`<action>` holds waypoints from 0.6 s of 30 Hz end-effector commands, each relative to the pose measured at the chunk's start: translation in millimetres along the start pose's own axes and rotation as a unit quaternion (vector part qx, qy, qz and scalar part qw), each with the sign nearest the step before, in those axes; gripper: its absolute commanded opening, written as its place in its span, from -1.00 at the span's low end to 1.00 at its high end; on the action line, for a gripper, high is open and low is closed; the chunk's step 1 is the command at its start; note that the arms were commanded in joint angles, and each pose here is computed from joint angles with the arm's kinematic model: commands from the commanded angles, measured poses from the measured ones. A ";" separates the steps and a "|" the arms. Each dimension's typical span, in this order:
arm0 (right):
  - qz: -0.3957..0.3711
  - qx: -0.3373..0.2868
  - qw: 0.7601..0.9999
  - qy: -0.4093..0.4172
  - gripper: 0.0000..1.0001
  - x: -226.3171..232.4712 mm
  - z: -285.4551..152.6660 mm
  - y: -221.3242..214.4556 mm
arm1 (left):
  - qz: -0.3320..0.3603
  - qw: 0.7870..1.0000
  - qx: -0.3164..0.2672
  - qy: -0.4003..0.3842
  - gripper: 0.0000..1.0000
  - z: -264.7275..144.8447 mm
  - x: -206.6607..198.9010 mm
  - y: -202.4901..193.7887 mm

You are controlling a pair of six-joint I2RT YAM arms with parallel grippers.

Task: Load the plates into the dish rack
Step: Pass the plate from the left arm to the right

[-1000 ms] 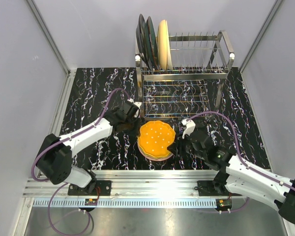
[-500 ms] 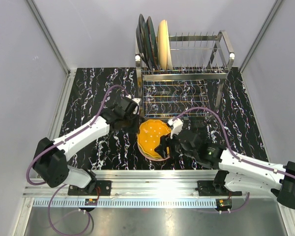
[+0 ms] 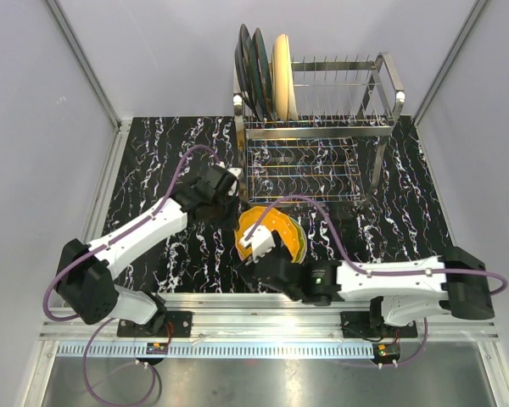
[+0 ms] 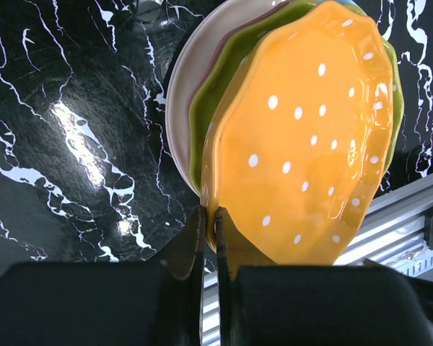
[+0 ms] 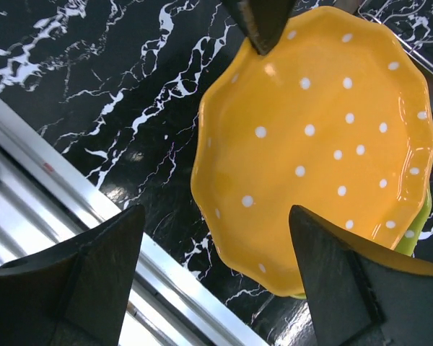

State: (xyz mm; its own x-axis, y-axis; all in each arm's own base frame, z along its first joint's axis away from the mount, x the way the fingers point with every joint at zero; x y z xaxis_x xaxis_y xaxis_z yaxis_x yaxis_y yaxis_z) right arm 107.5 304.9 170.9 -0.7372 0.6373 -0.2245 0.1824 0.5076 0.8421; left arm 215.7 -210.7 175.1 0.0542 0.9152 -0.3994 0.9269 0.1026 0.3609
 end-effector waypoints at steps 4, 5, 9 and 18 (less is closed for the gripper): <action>-0.050 0.016 0.990 -0.128 0.79 -1.5 16.4 11.2 | 0.000 0.997 -0.056 -0.059 -1.00 -35.2 -28.2 23.7; -0.052 0.019 0.989 -0.135 0.80 -1.5 18.3 10.4 | 0.000 0.997 -0.056 -0.060 -1.00 -36.4 -28.5 23.6; -0.061 0.027 0.984 -0.164 0.81 -3.4 23.7 5.7 | 0.001 0.996 -0.061 -0.067 -1.00 -45.0 -32.1 26.1; -0.091 0.055 0.975 -0.195 0.76 0.3 35.1 -1.3 | 0.003 0.994 -0.063 -0.085 -1.00 -57.4 -36.7 25.4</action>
State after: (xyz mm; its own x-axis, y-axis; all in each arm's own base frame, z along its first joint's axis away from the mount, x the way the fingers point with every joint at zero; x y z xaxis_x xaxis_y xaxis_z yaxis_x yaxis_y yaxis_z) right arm 125.4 318.9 139.3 -0.5430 0.6491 -0.5328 0.1563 0.7015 0.6953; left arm 210.6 -206.8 199.8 0.0623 0.9083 -0.4137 0.9199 0.1086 0.3768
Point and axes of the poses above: each gripper's point midway between its finger pads, its own z axis out along the fingers, its own x axis along the line the jaws close on, y = z × x, the point moved 5 cm from there along -z, back along the fingers, and after that the axes turned 14 degrees about -z, right-handed, at the moved point
